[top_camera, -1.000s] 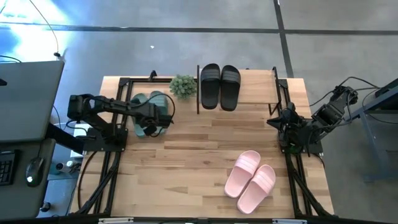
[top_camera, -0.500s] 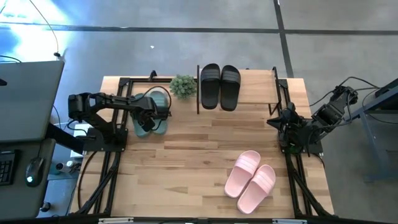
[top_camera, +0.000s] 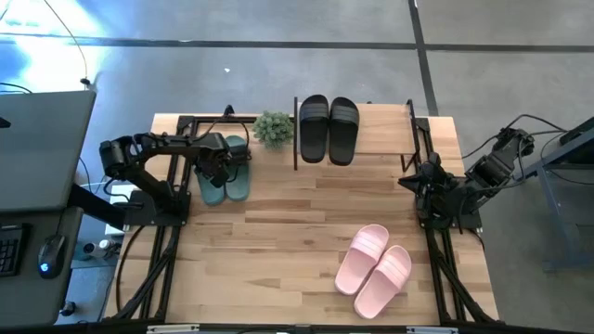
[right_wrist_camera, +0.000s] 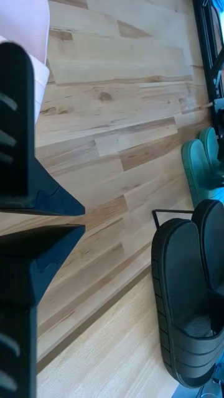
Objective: Pick and place slides into the shelf
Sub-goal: Put the left green slide under the shelf
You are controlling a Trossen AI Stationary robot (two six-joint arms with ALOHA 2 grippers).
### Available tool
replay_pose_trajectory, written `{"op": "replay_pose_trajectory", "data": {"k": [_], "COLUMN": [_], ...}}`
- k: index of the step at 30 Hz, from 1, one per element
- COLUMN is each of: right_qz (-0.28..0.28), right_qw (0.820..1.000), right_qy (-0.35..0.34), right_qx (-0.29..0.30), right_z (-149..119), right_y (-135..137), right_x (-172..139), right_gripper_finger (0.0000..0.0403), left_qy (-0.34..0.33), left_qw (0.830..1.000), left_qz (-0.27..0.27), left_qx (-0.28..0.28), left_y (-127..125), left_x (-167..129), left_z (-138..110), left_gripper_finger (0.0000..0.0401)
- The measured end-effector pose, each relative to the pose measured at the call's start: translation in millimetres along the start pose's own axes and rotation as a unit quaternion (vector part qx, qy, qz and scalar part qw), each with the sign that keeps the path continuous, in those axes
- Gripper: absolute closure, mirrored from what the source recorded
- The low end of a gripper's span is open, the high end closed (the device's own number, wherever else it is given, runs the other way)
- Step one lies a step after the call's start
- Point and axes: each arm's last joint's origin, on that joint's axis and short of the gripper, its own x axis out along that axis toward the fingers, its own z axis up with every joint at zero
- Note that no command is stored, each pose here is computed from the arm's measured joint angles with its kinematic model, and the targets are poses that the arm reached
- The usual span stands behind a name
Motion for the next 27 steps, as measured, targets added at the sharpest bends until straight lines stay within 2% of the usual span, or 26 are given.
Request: {"op": "replay_pose_trajectory", "data": {"k": [6, 11, 18, 22, 27], "right_qz": [0.0, 0.0, 0.0, 0.001, 0.001], "right_qw": [1.0, 1.0, 1.0, 1.0, 1.0], "right_qy": [0.0, 0.0, 0.0, 0.0, 0.0], "right_qx": [0.0, 0.0, 0.0, 0.0, 0.0], "right_z": [0.0, 0.0, 0.0, 0.0, 0.0], "right_y": [0.0, 0.0, 0.1, 0.1, 0.1], "right_x": [0.0, 0.0, 0.0, 0.0, 0.0], "right_gripper_finger": [0.0379, 0.0379, 0.0379, 0.0379, 0.0379], "left_qy": [0.005, -0.03, -0.052, -0.064, -0.085], "left_qw": [1.0, 0.999, 0.998, 0.997, 0.992], "left_qz": [-0.004, -0.029, -0.027, -0.019, -0.006], "left_qx": [-0.01, -0.017, 0.004, 0.03, 0.09], "left_y": [3.3, -1.8, -2.9, -2.9, -3.5], "left_x": [2.6, 1.9, 1.3, 0.9, 0.4], "left_z": [2.6, 10.2, 14.1, 15.8, 19.1], "left_gripper_finger": [0.0262, 0.0261, 0.0261, 0.0261, 0.0261]}}
